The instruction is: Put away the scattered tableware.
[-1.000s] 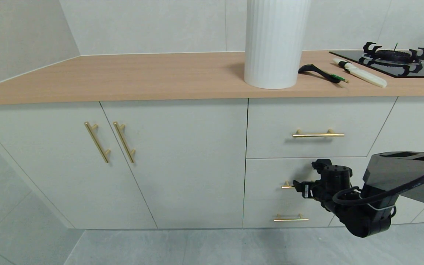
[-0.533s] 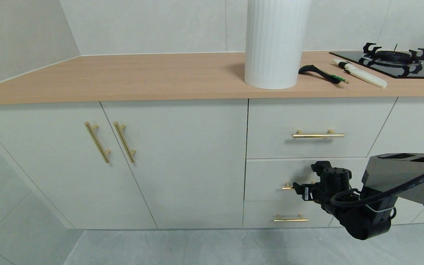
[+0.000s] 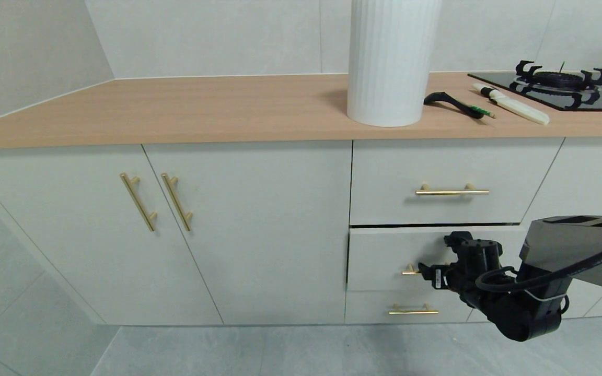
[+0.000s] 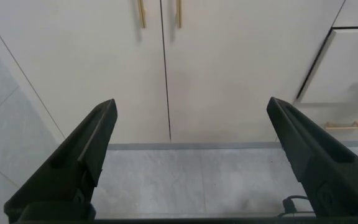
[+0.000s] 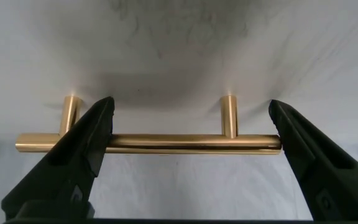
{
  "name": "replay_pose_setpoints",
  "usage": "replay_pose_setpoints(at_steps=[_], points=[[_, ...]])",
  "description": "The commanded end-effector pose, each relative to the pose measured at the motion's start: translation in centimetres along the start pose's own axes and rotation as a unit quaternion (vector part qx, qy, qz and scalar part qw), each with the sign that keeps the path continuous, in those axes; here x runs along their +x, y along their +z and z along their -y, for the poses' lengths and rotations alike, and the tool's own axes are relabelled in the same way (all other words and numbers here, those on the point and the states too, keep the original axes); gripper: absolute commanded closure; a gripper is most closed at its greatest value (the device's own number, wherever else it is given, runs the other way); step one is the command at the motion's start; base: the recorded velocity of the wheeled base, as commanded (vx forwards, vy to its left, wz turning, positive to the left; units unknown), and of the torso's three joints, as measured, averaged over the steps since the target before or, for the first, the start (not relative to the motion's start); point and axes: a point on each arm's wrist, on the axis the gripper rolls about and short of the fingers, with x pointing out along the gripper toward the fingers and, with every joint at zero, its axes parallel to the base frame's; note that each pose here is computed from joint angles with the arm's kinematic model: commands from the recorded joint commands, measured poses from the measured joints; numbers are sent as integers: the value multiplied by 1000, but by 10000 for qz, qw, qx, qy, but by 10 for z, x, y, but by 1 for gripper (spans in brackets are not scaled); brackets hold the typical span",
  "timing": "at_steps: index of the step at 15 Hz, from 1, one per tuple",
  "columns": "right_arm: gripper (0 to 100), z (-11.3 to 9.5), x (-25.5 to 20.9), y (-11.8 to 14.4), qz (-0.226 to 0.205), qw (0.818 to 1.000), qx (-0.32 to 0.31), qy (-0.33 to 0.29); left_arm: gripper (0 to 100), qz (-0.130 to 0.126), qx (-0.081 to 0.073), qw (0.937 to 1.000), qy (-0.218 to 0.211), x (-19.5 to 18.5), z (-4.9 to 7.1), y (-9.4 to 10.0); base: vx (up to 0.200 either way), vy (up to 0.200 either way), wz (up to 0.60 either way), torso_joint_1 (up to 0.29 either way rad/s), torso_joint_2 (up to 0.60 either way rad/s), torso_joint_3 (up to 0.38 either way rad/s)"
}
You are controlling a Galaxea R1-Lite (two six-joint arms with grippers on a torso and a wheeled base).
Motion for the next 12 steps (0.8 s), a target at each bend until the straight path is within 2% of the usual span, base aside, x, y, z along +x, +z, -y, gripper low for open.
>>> replay_pose_setpoints(at_steps=[1,6,8,10,12], points=[[0,2,-21,15,-61,10000,-22,34,0,-5,3,10000,1,0,0,0,0,0,0,0,0,0],[0,8,-104,68,-203,9984,-79,529,0,-5,3,10000,1,0,0,0,0,0,0,0,0,0],[0,6,-139,90,-18,9974,-100,720,0,-5,3,10000,1,0,0,0,0,0,0,0,0,0],[0,1,-156,102,305,9960,-99,835,0,-5,3,10000,1,0,0,0,0,0,0,0,0,0],[0,-5,-156,105,456,9949,-95,891,0,-5,3,10000,1,0,0,0,0,0,0,0,0,0]])
